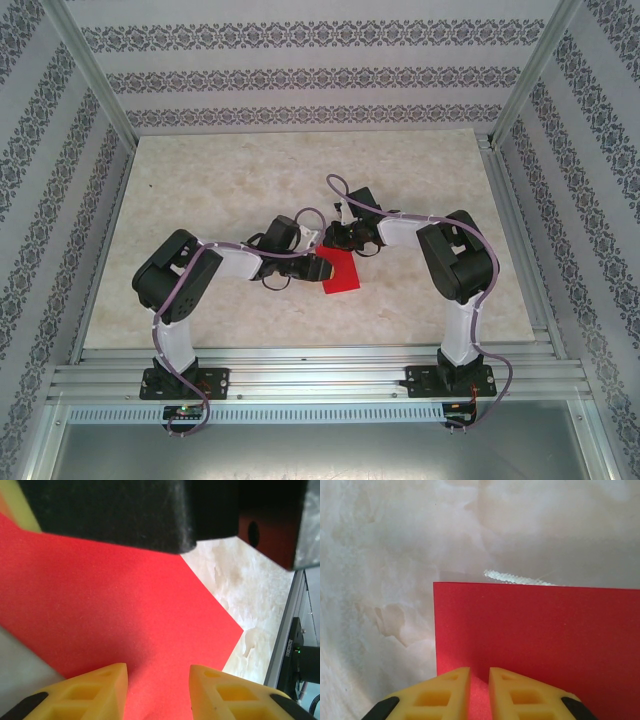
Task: Fold a paper plane with a square sheet of paper (fold left side to right side)
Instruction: First fold the square sheet of paper in half at the center of the table.
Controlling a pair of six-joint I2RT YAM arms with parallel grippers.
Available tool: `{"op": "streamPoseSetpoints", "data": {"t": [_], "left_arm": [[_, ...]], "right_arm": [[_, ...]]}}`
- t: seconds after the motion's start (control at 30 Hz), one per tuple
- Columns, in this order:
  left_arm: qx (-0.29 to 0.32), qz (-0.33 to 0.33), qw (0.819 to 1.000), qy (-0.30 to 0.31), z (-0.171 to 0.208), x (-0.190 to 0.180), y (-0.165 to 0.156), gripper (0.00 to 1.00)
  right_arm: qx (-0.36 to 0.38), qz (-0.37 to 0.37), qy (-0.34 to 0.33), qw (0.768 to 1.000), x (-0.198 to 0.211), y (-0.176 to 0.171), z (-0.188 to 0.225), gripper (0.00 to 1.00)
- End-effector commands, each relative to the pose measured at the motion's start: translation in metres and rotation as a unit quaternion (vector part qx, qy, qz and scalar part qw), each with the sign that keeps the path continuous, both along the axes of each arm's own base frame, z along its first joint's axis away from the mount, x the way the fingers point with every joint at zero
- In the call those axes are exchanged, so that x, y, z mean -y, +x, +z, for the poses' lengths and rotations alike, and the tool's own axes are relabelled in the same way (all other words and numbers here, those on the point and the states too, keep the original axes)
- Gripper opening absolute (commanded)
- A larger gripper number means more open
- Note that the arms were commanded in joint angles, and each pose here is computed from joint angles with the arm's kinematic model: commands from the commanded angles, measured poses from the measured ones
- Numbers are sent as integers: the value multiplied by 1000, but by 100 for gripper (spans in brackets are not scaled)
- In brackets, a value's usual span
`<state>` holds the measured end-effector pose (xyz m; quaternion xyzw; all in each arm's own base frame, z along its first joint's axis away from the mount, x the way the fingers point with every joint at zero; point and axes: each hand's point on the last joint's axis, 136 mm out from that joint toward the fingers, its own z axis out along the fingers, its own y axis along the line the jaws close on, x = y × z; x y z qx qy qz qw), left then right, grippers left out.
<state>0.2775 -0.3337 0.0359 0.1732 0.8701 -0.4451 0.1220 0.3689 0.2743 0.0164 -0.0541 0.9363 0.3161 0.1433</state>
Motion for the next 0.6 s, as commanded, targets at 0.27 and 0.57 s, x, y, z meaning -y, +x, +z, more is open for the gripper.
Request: {"op": "streamPoseSetpoints", "data": {"t": [0.27, 0.57], "left_arm": [[-44, -70, 995, 61, -30, -2, -57, 38], [-42, -86, 992, 77, -31, -4, -77, 38]], "right_arm": [[-39, -8, -55, 998, 18, -12, -29, 18], [-38, -11, -60, 997, 20, -10, -29, 18]]}}
